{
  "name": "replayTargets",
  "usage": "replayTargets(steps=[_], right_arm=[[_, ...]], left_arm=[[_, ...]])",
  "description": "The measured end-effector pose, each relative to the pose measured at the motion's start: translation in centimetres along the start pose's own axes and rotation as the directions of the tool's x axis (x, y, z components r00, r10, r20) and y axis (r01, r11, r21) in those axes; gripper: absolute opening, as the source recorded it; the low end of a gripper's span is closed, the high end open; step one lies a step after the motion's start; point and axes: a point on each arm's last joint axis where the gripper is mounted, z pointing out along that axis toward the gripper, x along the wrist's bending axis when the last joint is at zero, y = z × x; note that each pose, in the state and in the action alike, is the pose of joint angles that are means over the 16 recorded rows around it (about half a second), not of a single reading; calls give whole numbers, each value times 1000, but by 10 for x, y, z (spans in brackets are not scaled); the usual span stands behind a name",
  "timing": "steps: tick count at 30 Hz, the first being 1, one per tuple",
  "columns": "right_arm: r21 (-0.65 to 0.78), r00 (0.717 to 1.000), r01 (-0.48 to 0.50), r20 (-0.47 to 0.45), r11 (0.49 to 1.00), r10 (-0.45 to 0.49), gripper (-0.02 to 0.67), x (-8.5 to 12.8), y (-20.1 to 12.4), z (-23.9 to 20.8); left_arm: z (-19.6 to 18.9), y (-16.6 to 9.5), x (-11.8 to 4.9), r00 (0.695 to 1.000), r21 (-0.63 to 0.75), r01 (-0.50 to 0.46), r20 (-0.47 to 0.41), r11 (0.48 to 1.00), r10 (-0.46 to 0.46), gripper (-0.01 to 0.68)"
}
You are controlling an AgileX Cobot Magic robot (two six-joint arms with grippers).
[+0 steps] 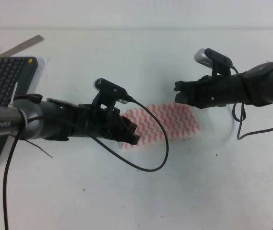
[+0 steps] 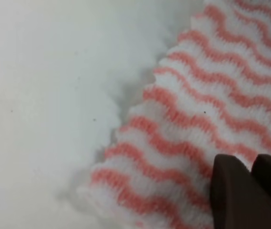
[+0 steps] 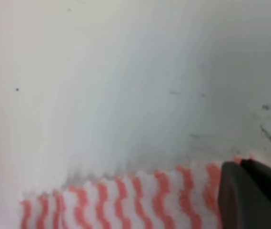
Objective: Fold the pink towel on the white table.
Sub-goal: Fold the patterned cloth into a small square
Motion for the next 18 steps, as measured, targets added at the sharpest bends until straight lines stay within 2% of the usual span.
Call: replayTargets(steps=[5,18], right_arm=[[0,1000,18,-3,1000,-18,34,2,2,-1],[20,999,28,-41,999,-27,306,7,4,0]], left_arm=[[0,0,0,1000,0,0,0,1000,0,87],[0,0,0,1000,0,0,-1,1000,0,87]])
